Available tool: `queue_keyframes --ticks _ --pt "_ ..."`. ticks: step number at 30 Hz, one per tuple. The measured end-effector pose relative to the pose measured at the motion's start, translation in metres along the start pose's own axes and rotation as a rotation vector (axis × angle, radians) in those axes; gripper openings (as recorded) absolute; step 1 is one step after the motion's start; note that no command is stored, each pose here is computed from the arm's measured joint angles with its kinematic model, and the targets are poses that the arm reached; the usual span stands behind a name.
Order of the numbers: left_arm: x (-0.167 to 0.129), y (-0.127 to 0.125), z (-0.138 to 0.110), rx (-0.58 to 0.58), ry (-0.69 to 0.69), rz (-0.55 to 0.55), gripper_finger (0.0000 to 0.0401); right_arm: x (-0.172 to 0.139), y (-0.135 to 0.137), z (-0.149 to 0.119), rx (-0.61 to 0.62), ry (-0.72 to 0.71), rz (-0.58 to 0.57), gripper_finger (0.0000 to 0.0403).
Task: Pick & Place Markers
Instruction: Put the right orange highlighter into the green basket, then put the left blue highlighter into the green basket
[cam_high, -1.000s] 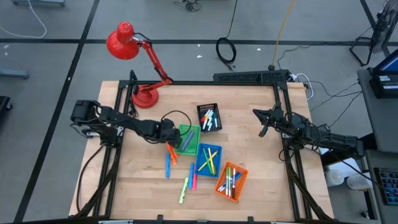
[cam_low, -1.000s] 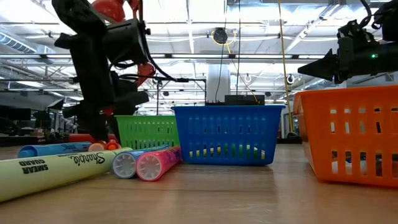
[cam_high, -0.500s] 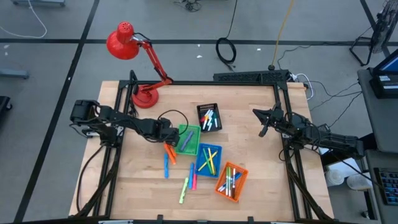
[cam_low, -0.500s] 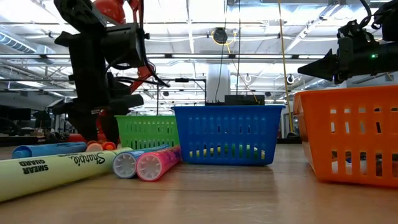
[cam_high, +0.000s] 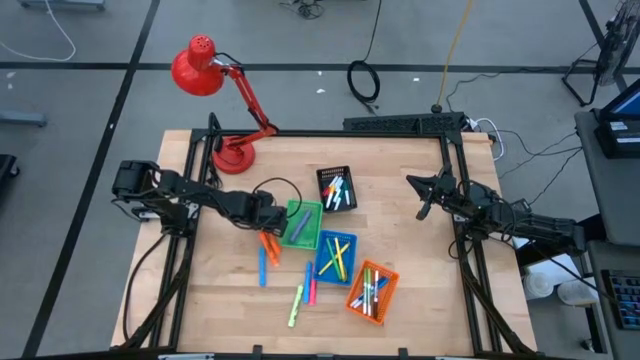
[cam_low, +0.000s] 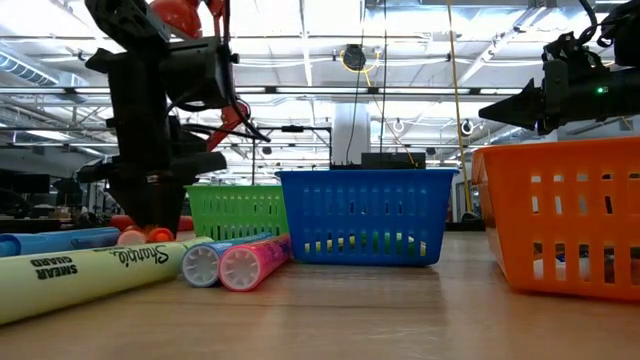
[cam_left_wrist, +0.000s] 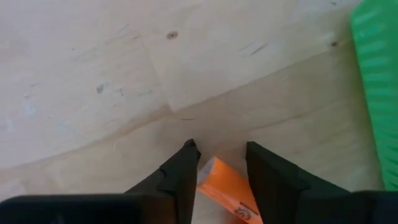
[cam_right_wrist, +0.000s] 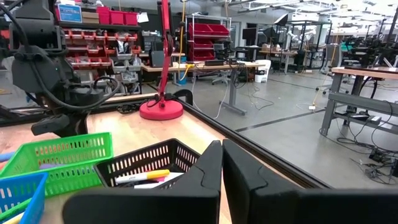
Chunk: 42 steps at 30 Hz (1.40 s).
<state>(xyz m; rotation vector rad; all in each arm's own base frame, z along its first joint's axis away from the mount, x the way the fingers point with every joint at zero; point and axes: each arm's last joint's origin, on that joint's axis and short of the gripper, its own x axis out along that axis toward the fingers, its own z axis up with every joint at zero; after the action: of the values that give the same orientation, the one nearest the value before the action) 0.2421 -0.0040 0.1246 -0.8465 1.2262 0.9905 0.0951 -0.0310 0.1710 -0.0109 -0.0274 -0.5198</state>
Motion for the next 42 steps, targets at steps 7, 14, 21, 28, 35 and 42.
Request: queue_keyframes --ticks 7,14,21,28,35,42 --pt "-0.001 0.005 0.001 0.068 -0.097 0.079 0.0117 0.000 0.000 0.000 0.000 0.000 0.000 0.0000" --pt "-0.020 0.014 0.004 0.151 -0.154 0.048 0.0115 0.000 0.000 0.000 0.000 0.000 0.000 0.0000" --pt "-0.054 0.015 -0.015 0.092 0.039 -0.189 0.0119 0.000 0.000 0.000 0.000 0.000 -0.001 0.0000" --pt "-0.064 0.007 -0.074 0.002 0.308 -0.213 0.0120 0.000 0.000 0.000 0.000 0.000 0.000 0.0000" --pt "-0.070 0.003 -0.103 -0.220 0.233 -0.239 0.0120 0.000 0.000 0.000 0.000 0.000 -0.001 0.0000" --pt "-0.058 -0.002 -0.100 -0.258 0.141 -0.212 0.0120 0.000 0.000 0.000 0.000 0.000 -0.001 0.0000"
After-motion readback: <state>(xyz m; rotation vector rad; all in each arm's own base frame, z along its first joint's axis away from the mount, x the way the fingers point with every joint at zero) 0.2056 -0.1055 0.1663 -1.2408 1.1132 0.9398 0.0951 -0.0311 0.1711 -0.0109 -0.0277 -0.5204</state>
